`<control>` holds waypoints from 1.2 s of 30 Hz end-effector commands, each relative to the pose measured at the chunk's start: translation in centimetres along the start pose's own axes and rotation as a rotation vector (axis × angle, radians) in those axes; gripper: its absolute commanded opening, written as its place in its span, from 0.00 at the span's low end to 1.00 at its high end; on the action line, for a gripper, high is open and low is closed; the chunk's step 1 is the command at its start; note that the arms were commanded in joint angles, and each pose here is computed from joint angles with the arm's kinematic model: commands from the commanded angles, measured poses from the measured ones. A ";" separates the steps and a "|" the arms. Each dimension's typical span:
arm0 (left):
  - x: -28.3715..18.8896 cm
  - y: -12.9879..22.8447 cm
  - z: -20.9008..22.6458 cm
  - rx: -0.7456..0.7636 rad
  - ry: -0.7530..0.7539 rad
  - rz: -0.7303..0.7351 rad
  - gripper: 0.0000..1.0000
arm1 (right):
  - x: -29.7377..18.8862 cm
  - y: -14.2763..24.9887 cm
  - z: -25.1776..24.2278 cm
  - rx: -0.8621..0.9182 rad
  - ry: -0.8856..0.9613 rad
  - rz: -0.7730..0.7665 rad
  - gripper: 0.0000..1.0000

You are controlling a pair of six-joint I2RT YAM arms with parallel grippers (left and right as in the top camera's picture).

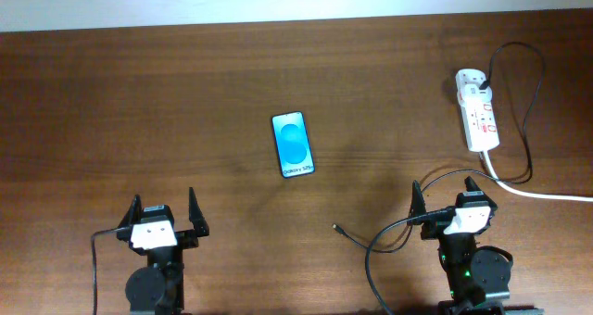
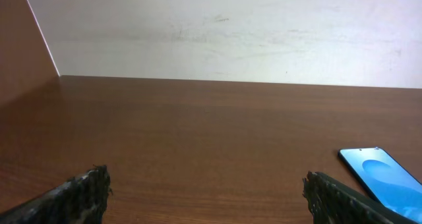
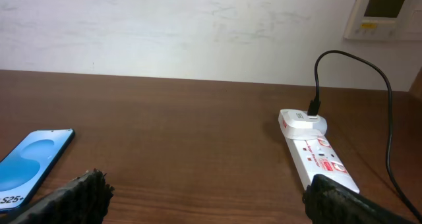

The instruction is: Plug charger to phone and switch on socket

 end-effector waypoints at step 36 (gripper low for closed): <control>-7.0 -14.0 -7.2 0.059 0.551 -0.665 0.99 | 0.0 0.2 0.0 0.006 0.005 0.006 0.98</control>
Point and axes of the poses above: each gripper's point midway between its finger pads, its own x axis out along the fingers, its own z axis along the line the jaws close on, y = z × x, the point moved 5 cm from there along -x, back along the fingers, and after that the axes turned 13 degrees about -x, right-handed, at the moved point
